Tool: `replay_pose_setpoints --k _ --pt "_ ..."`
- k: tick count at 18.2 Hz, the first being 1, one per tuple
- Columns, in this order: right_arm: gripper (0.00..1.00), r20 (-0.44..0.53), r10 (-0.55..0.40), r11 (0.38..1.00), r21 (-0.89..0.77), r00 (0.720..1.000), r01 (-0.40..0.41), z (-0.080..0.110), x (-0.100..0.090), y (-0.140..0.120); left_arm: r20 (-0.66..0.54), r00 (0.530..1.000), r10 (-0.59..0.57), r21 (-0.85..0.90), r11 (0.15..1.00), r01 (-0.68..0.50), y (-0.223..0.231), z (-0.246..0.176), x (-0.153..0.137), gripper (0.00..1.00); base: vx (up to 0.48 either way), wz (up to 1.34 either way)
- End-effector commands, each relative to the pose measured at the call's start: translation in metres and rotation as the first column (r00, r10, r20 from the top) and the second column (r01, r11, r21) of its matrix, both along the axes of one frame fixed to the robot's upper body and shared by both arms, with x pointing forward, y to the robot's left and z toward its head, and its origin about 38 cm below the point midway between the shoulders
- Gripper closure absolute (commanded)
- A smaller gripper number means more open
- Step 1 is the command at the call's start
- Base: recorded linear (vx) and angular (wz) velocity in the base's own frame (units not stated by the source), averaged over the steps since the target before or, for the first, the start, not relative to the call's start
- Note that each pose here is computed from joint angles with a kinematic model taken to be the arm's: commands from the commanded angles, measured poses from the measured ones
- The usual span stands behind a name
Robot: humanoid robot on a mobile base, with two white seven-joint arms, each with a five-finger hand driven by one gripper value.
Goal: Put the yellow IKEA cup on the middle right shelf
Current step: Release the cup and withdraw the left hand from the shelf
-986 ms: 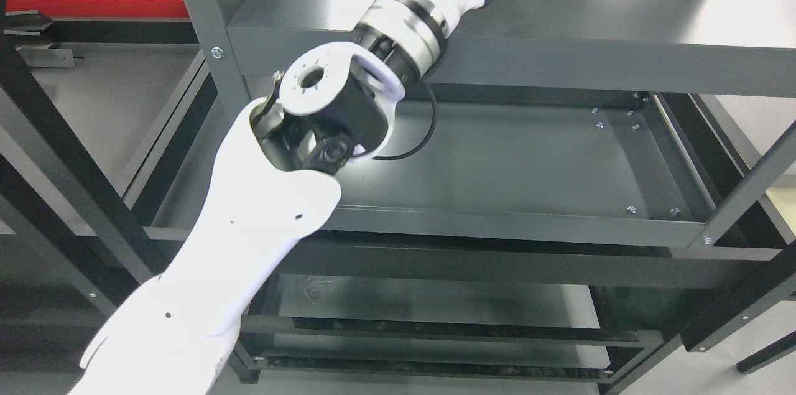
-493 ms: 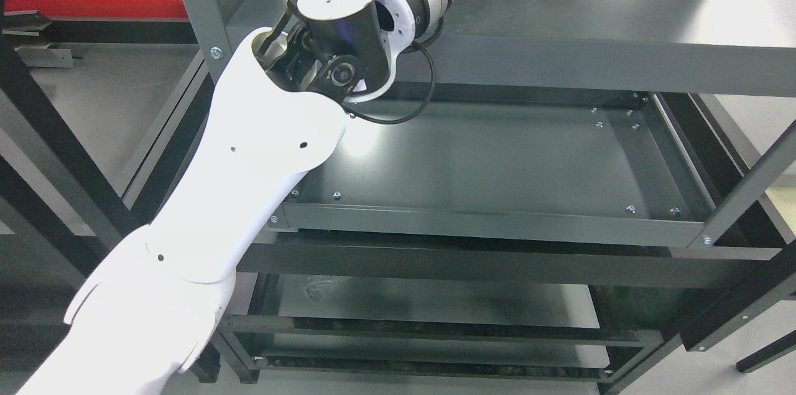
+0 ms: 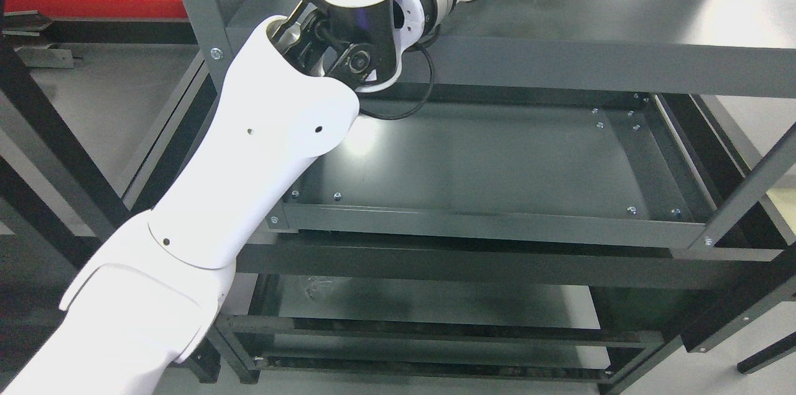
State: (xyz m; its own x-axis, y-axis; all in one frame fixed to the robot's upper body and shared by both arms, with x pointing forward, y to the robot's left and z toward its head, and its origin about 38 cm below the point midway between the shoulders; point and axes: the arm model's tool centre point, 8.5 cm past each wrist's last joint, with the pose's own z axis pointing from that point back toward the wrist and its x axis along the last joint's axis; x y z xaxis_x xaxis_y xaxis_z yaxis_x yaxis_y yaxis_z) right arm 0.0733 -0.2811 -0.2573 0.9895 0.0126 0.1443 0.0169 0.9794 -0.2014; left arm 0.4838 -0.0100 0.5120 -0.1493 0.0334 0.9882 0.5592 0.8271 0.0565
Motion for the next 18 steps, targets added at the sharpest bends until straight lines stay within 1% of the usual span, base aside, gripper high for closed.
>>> replay_pose_setpoints --k 1,2,5,12,18 --pt "0.01 -0.013 -0.008 1.0 -0.012 1.0 0.008 0.0 -0.009 -0.01 -0.037 0.998 0.048 0.06 0.997 -0.046 0.006 -0.016 0.015 0.19 0.0 0.0" --pt "0.01 -0.013 -0.008 1.0 -0.012 1.0 0.008 0.0 -0.009 -0.01 -0.037 0.998 0.05 0.063 0.997 -0.047 0.006 -0.017 0.015 0.13 0.0 0.0" --pt "0.01 -0.013 -0.008 1.0 -0.012 1.0 0.008 0.0 -0.009 -0.01 -0.017 0.999 0.047 0.063 0.997 -0.046 0.005 -0.013 0.012 0.02 0.0 0.0" --pt "0.01 -0.013 -0.008 1.0 -0.012 1.0 0.008 0.0 -0.009 -0.01 0.075 0.997 0.0 -0.029 1.0 0.002 0.012 0.025 -0.015 0.01 0.0 0.0" --pt "0.01 -0.013 -0.008 1.0 -0.012 1.0 0.008 0.0 -0.009 -0.01 0.146 0.989 0.013 -0.162 0.987 0.011 0.042 0.066 -0.03 0.01 -0.002 0.0"
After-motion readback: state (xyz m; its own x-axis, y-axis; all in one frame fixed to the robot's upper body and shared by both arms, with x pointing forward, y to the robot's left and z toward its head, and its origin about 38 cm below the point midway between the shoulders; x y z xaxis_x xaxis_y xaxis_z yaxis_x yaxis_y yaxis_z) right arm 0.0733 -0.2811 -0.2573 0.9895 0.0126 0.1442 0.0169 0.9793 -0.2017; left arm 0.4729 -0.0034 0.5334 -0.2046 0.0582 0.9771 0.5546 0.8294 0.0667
